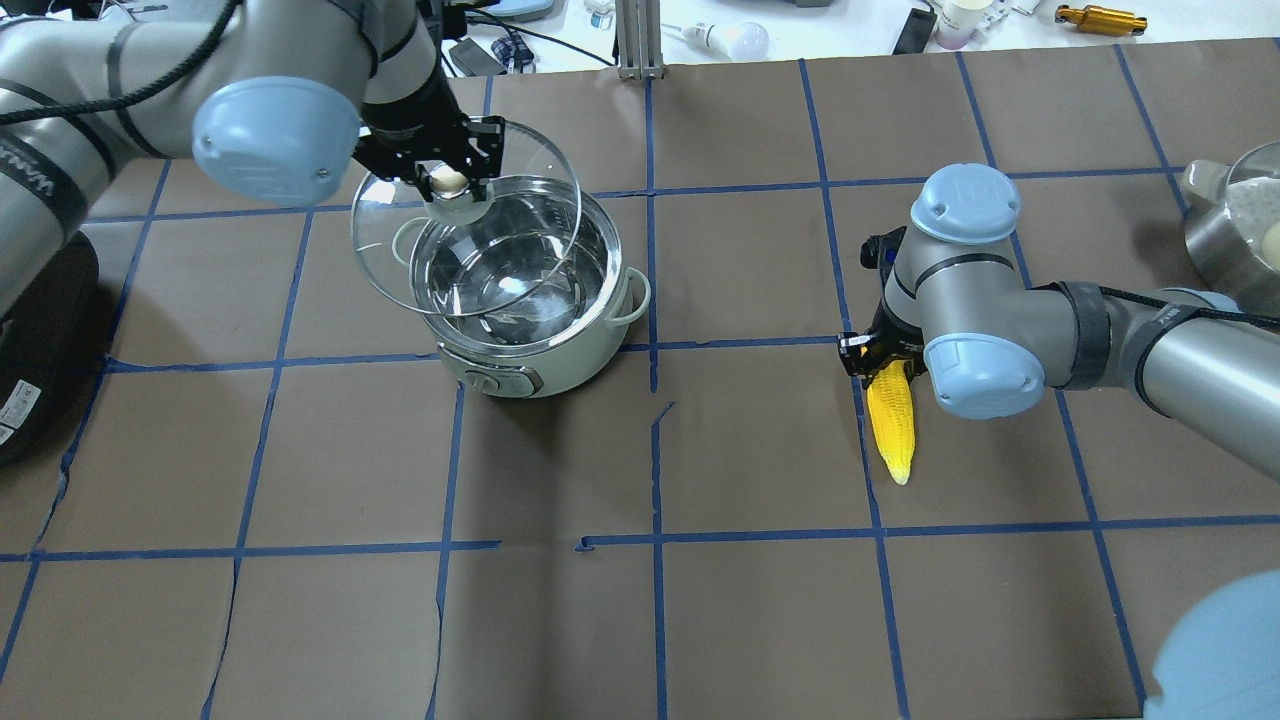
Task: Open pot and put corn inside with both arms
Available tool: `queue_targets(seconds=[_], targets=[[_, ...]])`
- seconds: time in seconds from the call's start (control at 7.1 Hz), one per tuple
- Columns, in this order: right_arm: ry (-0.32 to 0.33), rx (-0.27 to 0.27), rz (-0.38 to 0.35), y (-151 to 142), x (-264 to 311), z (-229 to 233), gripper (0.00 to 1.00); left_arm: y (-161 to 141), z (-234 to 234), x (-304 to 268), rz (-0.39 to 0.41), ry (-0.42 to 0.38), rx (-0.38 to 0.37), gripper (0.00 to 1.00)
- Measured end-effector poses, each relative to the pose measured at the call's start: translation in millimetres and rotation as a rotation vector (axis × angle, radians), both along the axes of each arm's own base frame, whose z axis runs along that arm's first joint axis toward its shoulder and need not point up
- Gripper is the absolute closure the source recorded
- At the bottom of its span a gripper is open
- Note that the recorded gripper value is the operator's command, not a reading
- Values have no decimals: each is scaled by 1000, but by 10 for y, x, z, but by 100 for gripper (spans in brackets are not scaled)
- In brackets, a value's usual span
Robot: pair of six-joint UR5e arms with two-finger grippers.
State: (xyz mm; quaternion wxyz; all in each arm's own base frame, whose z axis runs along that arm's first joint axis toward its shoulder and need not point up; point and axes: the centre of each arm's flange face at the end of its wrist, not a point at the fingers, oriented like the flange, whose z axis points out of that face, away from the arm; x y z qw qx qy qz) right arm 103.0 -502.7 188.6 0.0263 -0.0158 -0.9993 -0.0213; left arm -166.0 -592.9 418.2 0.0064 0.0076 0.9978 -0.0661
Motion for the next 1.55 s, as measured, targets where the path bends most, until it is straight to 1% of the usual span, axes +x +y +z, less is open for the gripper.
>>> queue_targets(seconds=[0.14,0.28,0.42,0.56,0.7,0.85,0.99,1.13,1.27,1.41,1.55], targets=[[-5,-24,-13,-82,6,110,100,-50,67,475,-14,-10,6,87],[-20,-48,-43,-241,41,348,100,-97,91,1004,-2,-19,10,92],[-33,-54,-83,-449,153,711,100,-135,-3,1580,42,-20,32,95],[-39,-56,-119,-643,384,1153,100,-118,-249,2098,69,-13,76,95],[-44,-64,-157,-796,753,1656,100,-67,-564,2492,49,-7,107,98],[-53,-80,-190,-890,1206,2065,100,-58,-822,2698,-18,-13,110,99],[-64,-99,-214,-956,1715,2280,100,-88,-1056,2795,-106,-18,115,99],[-76,-114,-226,-1033,2235,2321,100,-121,-1267,2839,-199,-20,125,99],[-87,-127,-217,-1100,2728,2274,100,-134,-1448,2859,-281,-24,129,99],[-92,-134,-184,-1111,3162,2168,100,-132,-1569,2875,-318,-30,125,99],[-94,-134,-149,-1093,3462,2051,99,-127,-1653,2892,-329,-31,125,99]])
